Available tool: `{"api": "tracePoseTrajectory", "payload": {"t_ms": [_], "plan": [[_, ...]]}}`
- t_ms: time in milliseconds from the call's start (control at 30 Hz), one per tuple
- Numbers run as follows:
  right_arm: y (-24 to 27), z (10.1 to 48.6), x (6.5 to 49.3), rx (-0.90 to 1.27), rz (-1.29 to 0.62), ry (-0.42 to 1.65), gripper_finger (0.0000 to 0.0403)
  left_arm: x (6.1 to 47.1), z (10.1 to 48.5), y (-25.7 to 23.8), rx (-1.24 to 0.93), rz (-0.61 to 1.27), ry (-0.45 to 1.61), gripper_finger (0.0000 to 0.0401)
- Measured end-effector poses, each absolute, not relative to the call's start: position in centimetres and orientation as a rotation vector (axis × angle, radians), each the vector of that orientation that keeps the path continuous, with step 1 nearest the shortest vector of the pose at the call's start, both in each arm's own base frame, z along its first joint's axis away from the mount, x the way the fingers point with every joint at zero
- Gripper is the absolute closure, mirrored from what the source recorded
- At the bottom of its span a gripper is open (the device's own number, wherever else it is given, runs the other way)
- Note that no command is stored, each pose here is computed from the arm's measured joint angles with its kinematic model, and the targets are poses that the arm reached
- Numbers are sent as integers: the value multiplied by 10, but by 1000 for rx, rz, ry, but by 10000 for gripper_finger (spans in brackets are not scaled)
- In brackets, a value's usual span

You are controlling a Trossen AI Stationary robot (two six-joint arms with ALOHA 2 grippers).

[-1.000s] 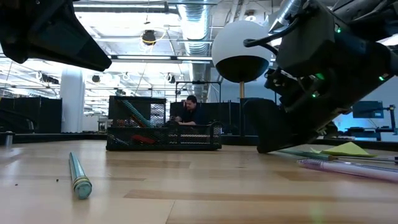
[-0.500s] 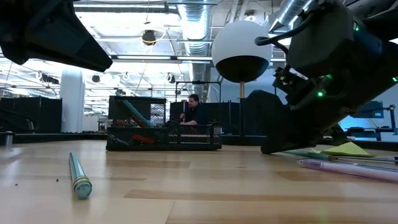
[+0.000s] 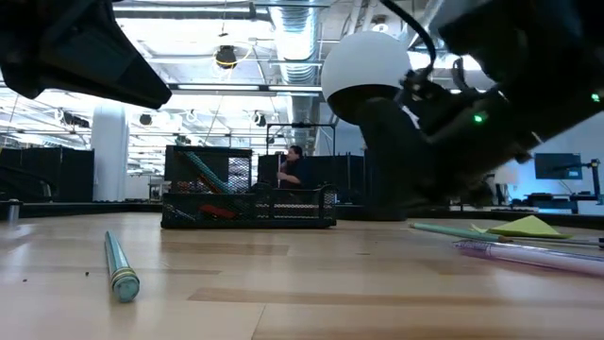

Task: Pick and place office supplies into organizer
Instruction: Put the right blue pencil into the black desk organizer, then adjust the right blue pencil

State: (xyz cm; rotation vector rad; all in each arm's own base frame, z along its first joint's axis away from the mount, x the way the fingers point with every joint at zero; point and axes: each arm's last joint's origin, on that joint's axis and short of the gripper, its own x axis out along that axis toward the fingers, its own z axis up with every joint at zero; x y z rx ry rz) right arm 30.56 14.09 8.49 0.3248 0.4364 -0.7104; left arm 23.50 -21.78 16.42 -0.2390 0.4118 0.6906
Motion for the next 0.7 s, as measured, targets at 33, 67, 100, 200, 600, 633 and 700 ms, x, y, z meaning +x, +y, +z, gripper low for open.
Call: {"api": "tracePoseTrajectory", "payload": {"t_ms": [33,67,100,200,600,633,700], "plan": [[139,87,309,309,-701,430,403,235,164,-218,-240,691,411,336],[137,88,312,297,-696,424,403,235,164,-218,-242,690,410,336],[135,88,314,294,-690,428,403,235,164,-218,-245,689,409,336],[125,87,319,319,-664,481,402,236,165,-219,-260,685,401,336],[158,93,313,143,-434,523,366,237,165,-220,-243,677,410,336],[163,93,310,138,-416,519,358,237,165,-220,-235,675,413,336],[173,94,306,132,-385,517,341,237,165,-220,-225,673,417,336]]}}
